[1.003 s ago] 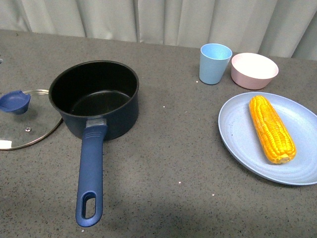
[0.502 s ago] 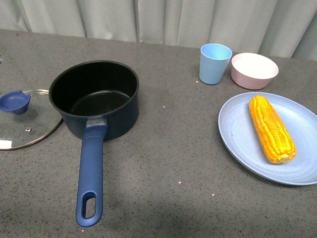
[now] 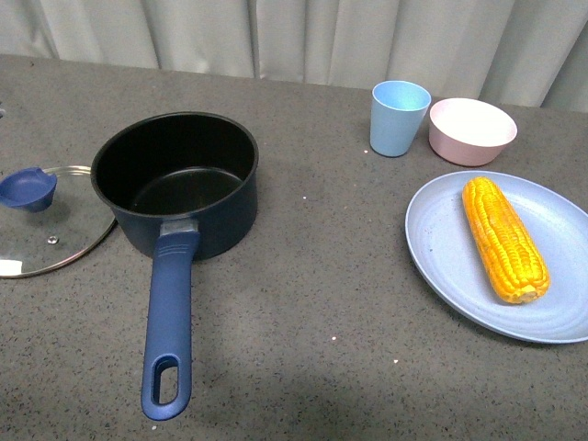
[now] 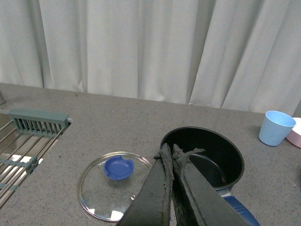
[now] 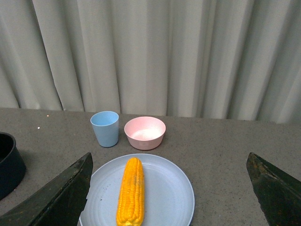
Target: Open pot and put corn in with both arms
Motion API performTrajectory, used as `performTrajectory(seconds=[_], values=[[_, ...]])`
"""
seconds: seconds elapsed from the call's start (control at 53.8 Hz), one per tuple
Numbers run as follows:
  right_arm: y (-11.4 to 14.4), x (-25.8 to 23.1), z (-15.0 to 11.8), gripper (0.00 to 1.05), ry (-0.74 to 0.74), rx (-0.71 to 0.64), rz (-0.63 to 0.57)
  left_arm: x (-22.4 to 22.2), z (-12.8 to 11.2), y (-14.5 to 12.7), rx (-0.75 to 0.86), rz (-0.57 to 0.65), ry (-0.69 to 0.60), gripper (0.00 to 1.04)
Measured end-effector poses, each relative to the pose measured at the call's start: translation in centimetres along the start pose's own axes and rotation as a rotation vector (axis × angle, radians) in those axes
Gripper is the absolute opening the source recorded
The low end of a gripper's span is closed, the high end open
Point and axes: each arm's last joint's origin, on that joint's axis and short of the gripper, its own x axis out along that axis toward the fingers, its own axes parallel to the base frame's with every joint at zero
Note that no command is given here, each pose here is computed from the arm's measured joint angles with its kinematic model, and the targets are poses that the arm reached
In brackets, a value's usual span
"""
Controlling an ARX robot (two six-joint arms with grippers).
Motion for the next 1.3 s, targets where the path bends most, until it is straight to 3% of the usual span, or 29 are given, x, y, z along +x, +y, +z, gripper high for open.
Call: performTrajectory(seconds=[0.39,0.539,0.669,0.892,1.003,1.133,1.301], values=[[0.0,0.0,0.0,0.96,0.000,0.000,0.000,-1.2,-0.3,0.0,0.000,0.000,0.008,0.04],[0.0,0.0,0.0,0.96,0.005,-0.003,-0.002,-1.2,-0.3,0.0,0.000,0.000,0.007,0.33],[0.0,0.5,-0.5,0.96,0.187,-0.084,0.002,-1.2,-0.3,0.0,0.000,0.000,0.006,0.55],[0.5,4.7,0.9,0.96,0.254,-0.115,0.028,-1.2,-0.3,0.0,0.000,0.000,0.006,0.99],[0.6,7.8,0.8,0.96,0.341,-0.113,0.006,-1.2,-0.3,0.0,0.002,0.000,0.006,0.98],[1.2,13.1,-1.9,0.96,0.606,-0.099,-0.037,-1.2,-0.3,0.0,0.002,0.000,0.006,0.98],[2.1,17.0,-4.1,0.96,0.735,-0.044,-0.040,-1.2,-0.3,0.0,0.002,0.000,0.006,0.98]])
